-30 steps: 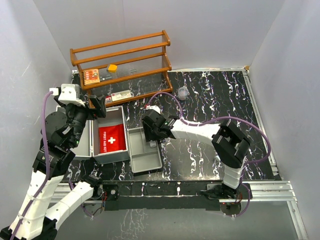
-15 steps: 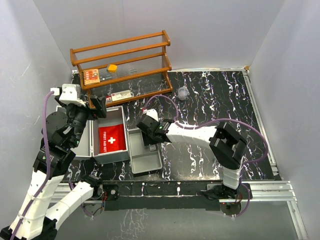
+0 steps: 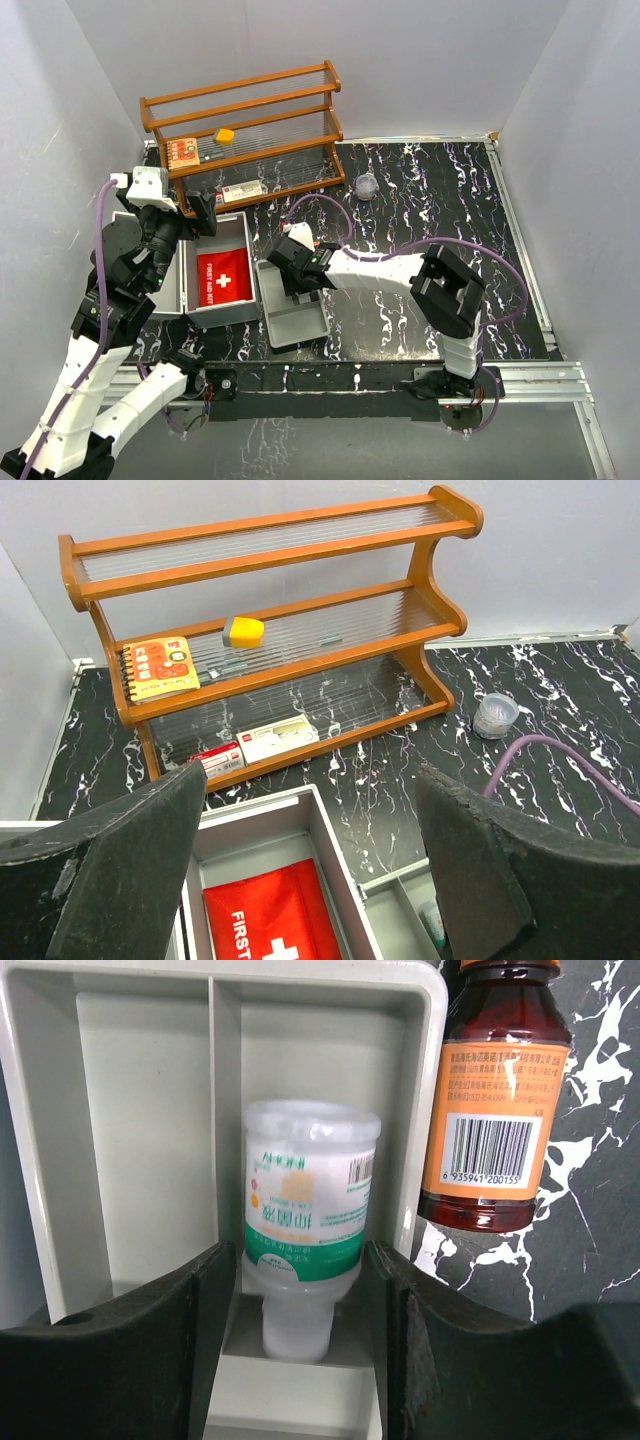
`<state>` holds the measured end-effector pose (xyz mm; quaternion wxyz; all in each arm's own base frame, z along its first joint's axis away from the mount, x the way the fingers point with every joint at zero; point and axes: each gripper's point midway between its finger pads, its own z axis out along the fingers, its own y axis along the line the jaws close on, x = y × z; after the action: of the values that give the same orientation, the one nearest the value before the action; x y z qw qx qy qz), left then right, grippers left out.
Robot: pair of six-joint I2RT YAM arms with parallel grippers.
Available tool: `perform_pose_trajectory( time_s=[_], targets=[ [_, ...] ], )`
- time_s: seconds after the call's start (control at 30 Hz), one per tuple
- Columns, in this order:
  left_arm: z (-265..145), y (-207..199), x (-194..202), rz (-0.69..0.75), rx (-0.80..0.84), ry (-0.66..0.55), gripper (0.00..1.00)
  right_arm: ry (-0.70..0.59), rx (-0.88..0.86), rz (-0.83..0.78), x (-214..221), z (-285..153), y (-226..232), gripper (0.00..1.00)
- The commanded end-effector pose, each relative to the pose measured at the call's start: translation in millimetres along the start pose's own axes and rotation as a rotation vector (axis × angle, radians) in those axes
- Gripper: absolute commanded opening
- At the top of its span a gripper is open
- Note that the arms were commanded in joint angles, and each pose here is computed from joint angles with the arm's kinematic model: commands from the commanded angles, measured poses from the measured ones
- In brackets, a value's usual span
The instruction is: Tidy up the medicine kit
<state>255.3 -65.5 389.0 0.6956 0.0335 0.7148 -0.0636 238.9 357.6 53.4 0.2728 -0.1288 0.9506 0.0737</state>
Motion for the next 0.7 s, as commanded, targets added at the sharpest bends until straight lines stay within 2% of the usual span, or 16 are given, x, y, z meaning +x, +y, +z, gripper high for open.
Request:
perform_pose_trajectory(
  time_s=[0.0, 0.17, 0.3, 0.43, 0.53, 0.67],
  targets=[
    [0, -2, -6, 0.002, 0.012, -0.023, 0.84, -0.089, -0.017, 0.036, -31, -11, 9, 0.54],
    [0, -3, -7, -0.001, 0.017, -0.022, 0.84, -0.151, -0.024, 0.048, -49, -27, 8, 0.59],
    [0, -5, -8, -0.005, 0.023, -0.023, 0.84, -0.219, -0.028, 0.085, -67, -47, -1, 0.59],
    [1, -6, -7, -0.011, 0.028, -0.020, 0.84, -0.258, 0.012, 0.164, -77, -53, -30, 0.57],
    [1, -7, -7, -0.013, 0.031, -0.018, 0.85, -0.236, 0.008, 0.193, -76, -44, -49, 0.55],
    [2, -8, -5, -0.016, 0.038, -0.011, 0.84, -0.176, -0.001, 0.153, -72, -26, -59, 0.55]
  ],
)
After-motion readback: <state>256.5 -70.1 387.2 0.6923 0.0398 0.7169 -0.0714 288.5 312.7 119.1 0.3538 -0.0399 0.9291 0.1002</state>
